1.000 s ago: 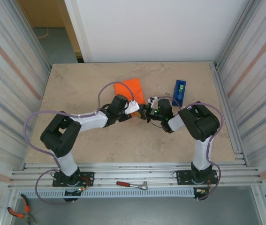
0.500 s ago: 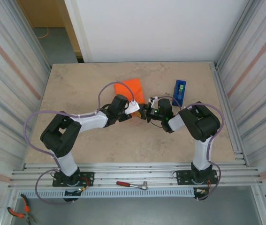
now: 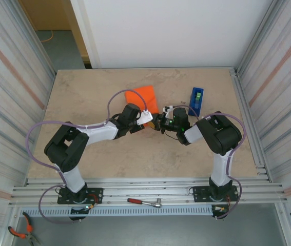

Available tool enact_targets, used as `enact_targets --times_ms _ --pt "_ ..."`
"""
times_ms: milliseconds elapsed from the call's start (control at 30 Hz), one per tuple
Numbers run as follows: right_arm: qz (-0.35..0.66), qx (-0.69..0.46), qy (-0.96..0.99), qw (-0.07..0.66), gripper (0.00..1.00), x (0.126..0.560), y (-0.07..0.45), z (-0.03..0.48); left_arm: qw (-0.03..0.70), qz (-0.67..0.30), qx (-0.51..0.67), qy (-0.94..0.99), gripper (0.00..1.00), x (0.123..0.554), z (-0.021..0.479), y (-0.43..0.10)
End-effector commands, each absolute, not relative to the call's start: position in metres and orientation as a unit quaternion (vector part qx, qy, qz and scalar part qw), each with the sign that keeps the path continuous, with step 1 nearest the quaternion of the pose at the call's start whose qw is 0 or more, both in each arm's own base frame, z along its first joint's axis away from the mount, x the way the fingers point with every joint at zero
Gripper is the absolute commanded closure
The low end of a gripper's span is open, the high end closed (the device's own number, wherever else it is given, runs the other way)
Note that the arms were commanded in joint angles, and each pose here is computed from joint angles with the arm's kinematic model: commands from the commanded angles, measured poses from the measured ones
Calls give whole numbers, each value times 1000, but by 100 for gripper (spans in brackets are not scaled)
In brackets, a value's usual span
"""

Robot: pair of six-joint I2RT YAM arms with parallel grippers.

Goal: Wrap the gift box in paper
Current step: Stick the wrapping paper to the gift box.

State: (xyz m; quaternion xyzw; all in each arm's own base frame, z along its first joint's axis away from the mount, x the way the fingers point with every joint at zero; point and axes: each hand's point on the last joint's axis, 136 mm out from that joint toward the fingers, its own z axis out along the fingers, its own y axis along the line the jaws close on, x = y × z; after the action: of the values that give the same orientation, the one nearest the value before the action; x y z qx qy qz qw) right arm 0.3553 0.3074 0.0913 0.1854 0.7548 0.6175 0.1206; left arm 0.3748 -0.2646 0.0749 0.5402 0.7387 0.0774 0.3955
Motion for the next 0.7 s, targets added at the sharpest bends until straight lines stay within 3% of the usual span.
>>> enact_targets --times_ms 0,667 --pt "612 195 755 132 77 359 300 96 356 58 565 742 36 356 53 -265" --pt "615 191 753 136 71 361 300 102 353 59 568 741 38 355 52 -265"
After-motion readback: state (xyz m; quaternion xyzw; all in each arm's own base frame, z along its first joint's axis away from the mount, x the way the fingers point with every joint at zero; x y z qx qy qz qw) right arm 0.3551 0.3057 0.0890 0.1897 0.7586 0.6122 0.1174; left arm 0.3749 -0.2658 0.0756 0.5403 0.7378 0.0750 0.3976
